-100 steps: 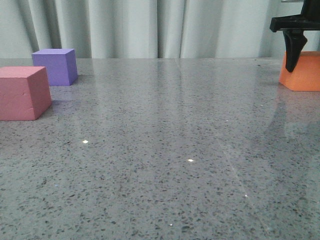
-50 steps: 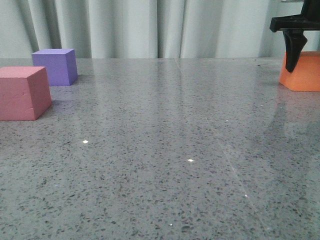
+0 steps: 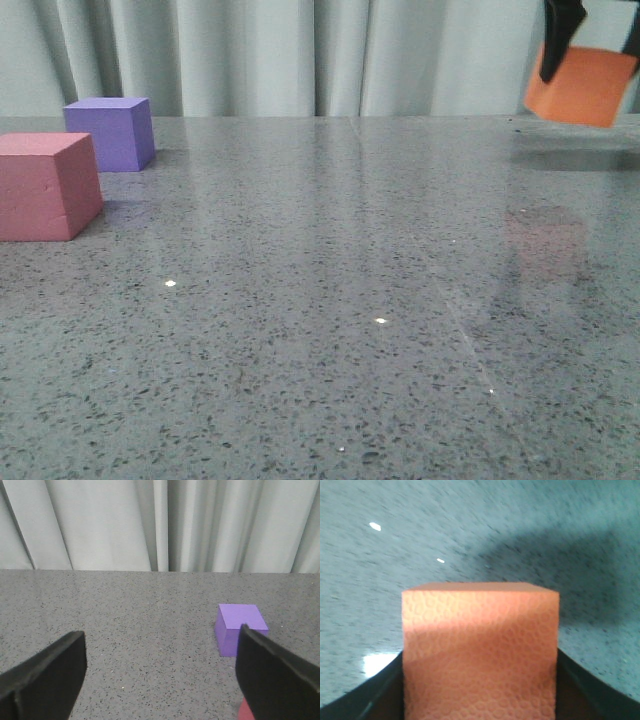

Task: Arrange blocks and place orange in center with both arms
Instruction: 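Lift the orange cube and carry it toward the table center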

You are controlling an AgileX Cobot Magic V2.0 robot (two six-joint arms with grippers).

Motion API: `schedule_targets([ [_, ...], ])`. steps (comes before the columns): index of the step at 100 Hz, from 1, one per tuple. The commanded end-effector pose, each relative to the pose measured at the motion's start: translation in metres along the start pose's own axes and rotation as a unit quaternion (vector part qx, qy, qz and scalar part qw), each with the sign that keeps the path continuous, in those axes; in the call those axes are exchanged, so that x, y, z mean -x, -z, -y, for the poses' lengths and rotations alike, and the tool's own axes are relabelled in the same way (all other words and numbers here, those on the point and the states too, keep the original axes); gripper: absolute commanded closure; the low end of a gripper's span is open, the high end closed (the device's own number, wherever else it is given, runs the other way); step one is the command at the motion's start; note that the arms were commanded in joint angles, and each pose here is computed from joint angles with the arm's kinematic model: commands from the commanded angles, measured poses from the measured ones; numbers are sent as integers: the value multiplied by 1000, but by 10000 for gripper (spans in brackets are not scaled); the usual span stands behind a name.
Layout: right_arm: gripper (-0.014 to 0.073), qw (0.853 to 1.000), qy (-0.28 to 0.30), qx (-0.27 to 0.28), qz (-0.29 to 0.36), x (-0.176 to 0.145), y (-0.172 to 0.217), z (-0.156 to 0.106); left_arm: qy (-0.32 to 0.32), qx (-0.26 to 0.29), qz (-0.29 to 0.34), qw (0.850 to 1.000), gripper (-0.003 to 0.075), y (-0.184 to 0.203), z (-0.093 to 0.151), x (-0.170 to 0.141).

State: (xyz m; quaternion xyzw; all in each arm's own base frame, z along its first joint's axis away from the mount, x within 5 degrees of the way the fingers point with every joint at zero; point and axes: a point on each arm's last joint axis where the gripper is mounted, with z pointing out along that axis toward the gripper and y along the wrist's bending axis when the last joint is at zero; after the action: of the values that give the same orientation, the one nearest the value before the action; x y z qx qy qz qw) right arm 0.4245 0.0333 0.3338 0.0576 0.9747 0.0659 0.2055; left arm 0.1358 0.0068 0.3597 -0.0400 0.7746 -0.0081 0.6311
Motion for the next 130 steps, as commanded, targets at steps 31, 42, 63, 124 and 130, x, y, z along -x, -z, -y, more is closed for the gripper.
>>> schedule_targets([
  [31,424,993,95,64,7,-31,45,-98,4,-4,50,999,145,3,1,18],
  [42,424,990,110,83,4,-45,46,-129,4,-4,50,999,146,3,1,18],
  [63,424,986,136,91,-6,-70,35,-175,4,-4,50,999,146,3,1,18],
  [124,216,988,114,102,-28,-82,11,-200,4,-4,49,999,146,3,2,17],
  [130,104,988,114,102,-27,-82,12,-200,4,-4,49,999,146,3,2,17],
])
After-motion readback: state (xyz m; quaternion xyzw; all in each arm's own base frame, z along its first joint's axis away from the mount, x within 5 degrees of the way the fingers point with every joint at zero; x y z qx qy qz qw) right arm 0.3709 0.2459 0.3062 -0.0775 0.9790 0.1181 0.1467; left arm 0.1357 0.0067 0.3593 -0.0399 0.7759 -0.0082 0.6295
